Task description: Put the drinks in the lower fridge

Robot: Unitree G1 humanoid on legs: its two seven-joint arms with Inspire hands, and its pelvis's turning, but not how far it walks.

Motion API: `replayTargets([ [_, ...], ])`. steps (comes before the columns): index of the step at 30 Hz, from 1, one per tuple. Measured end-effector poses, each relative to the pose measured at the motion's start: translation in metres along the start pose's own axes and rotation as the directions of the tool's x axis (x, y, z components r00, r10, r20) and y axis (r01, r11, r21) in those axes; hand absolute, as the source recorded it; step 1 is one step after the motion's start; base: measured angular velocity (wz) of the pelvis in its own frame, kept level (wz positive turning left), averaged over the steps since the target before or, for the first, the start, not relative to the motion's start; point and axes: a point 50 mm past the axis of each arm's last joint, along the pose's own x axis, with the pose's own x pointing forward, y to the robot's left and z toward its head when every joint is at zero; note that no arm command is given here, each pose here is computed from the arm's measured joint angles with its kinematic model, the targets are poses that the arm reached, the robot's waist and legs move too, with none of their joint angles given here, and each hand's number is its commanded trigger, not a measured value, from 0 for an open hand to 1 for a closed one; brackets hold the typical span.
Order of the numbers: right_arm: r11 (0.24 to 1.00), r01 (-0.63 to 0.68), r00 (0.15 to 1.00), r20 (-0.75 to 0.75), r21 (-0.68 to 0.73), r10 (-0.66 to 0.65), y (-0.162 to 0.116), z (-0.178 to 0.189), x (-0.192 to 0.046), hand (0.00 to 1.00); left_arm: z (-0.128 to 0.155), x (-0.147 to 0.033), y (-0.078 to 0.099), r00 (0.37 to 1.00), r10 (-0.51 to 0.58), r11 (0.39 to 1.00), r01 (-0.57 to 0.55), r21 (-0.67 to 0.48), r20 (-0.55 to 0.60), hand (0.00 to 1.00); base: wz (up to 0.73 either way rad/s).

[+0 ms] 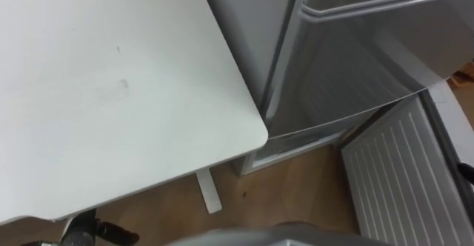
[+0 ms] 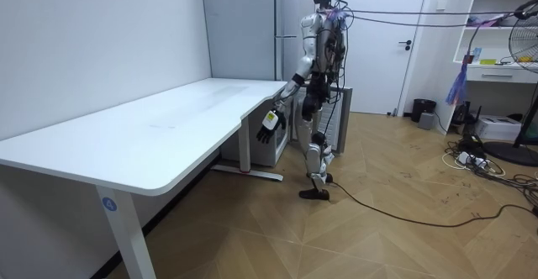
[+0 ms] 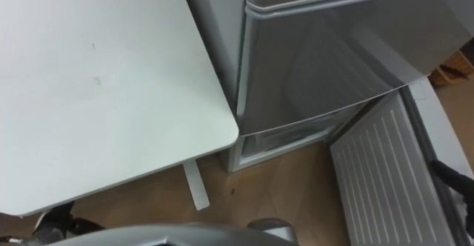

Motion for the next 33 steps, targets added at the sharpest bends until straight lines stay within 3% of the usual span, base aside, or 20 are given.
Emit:
replayTargets([
  [15,0.991,-0.131,0.990,-0.050,0.022,0.132,-0.006,-0.024,-0.009,0.00,0.003,0.002,-0.001,0.998,-0.062,0.986,0.061,0.156,-0.003,0.00,-0.06],
  [33,0.951,-0.288,0.951,-0.081,0.111,0.297,0.007,-0.053,-0.020,0.00,0.009,0.003,-0.008,0.996,-0.092,0.976,0.089,0.201,0.006,0.00,-0.07],
])
